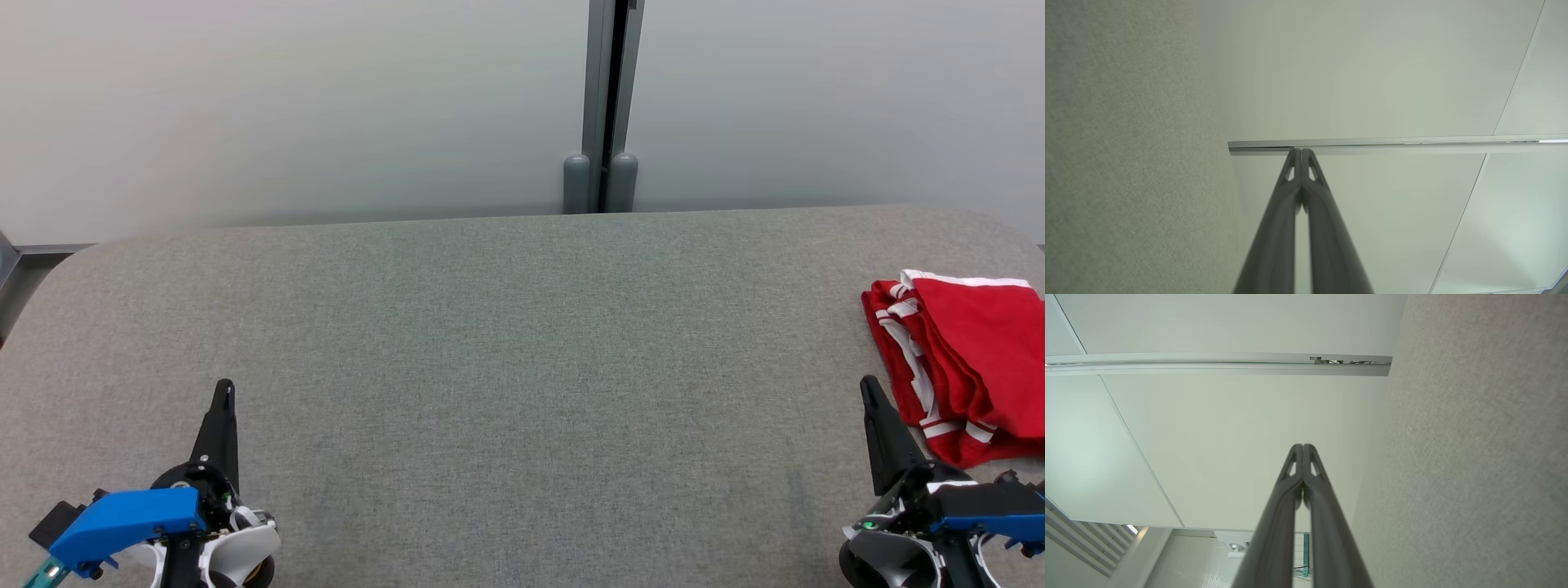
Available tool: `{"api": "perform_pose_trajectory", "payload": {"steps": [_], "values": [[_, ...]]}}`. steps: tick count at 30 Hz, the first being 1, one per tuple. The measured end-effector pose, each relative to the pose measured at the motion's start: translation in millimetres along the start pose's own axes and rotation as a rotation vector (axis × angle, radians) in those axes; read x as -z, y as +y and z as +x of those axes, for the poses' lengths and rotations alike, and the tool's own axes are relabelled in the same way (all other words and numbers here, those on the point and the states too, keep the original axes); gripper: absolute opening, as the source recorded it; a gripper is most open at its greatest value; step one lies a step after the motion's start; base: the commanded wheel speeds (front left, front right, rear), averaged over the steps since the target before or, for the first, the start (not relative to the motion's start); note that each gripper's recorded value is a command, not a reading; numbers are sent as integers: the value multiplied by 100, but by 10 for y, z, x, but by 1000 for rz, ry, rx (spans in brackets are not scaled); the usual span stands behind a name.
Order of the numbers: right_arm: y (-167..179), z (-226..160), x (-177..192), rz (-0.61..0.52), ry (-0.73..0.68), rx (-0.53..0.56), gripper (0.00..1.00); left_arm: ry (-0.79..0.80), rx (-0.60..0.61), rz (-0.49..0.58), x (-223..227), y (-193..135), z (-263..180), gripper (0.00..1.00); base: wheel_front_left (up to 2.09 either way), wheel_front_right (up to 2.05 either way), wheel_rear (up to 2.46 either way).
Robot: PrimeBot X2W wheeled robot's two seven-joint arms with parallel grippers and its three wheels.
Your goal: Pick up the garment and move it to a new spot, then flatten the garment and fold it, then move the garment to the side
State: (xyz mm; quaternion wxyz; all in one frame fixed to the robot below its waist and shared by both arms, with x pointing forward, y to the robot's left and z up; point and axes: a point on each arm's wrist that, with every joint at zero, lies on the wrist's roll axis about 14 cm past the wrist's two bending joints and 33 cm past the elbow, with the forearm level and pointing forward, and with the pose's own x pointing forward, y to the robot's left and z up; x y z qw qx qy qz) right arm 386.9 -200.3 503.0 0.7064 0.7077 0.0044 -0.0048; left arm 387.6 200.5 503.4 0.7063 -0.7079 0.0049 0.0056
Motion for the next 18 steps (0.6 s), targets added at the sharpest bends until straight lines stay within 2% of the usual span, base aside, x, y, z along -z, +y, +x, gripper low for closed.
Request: {"api": "perform_pose_trajectory", "payload": {"steps": [18], "values": [[1,0,1,0,0,0,0,0,0,0,0,0,0,0,0,0,0]]}}
